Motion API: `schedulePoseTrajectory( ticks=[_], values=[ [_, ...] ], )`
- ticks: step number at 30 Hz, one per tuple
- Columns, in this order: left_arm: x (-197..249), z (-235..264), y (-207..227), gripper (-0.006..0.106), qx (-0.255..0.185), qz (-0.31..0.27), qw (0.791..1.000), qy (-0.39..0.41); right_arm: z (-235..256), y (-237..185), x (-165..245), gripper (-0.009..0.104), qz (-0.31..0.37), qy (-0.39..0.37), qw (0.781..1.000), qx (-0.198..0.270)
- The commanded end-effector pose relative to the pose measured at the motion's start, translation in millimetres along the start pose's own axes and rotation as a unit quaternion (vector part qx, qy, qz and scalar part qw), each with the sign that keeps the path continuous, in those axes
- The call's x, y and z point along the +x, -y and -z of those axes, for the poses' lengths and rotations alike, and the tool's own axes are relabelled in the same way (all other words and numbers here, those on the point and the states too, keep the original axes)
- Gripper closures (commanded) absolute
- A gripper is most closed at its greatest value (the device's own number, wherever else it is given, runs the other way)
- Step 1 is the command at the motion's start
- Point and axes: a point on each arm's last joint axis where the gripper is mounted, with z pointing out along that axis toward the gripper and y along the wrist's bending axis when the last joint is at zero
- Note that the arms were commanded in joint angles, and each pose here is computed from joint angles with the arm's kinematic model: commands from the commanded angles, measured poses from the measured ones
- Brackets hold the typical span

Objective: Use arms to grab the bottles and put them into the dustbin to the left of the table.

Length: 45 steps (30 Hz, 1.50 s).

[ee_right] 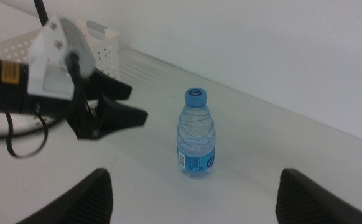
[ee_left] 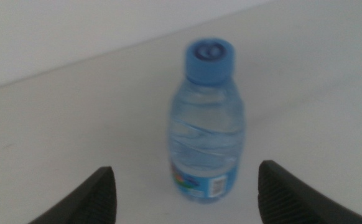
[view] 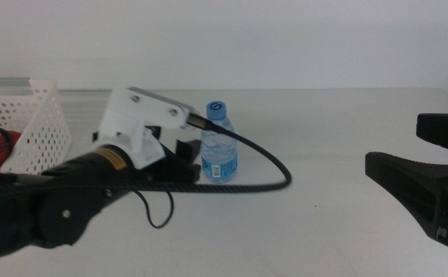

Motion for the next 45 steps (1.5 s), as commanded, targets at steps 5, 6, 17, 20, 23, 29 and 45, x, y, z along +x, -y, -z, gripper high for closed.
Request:
schedulePoseTrajectory(
  ticks=[5, 6, 17, 20, 23, 29, 45],
  values=[
    [-11.0, -4.8, 17.7, 0.030, 0.008, -0.008, 0.996, 0.090, 3.6, -0.4, -15.8, 0.025, 0.007, 0.051, 0.999, 0.000],
    [-7.6, -5.8, 18.5, 0.030, 0.005, -0.003, 0.995, 0.100, 3.6, -0.4, -15.8, 0.025, 0.007, 0.051, 0.999, 0.000],
    [10.4, -31.4, 23.7, 0.010, -0.001, -0.013, 0.991, 0.130, 3.6, -0.4, -15.8, 0.025, 0.007, 0.051, 0.999, 0.000],
    [10.9, -42.1, 21.1, 0.010, -0.010, -0.015, 0.991, 0.130, 3.6, -0.4, -15.8, 0.025, 0.007, 0.051, 0.999, 0.000],
    [9.8, -52.5, 18.3, 0.010, -0.007, -0.012, 0.991, 0.130, 3.6, -0.4, -15.8, 0.025, 0.007, 0.051, 0.999, 0.000],
    [5.7, -72.1, 4.4, 0.010, 0.005, 0.024, 0.990, 0.136, 3.6, -0.4, -15.8, 0.025, 0.007, 0.051, 0.999, 0.000],
    [12.9, -117.1, 6.7, 0.010, 0.046, 0.040, 0.989, 0.138, 3.6, -0.4, -15.8, 0.025, 0.007, 0.051, 0.999, 0.000]
  ],
)
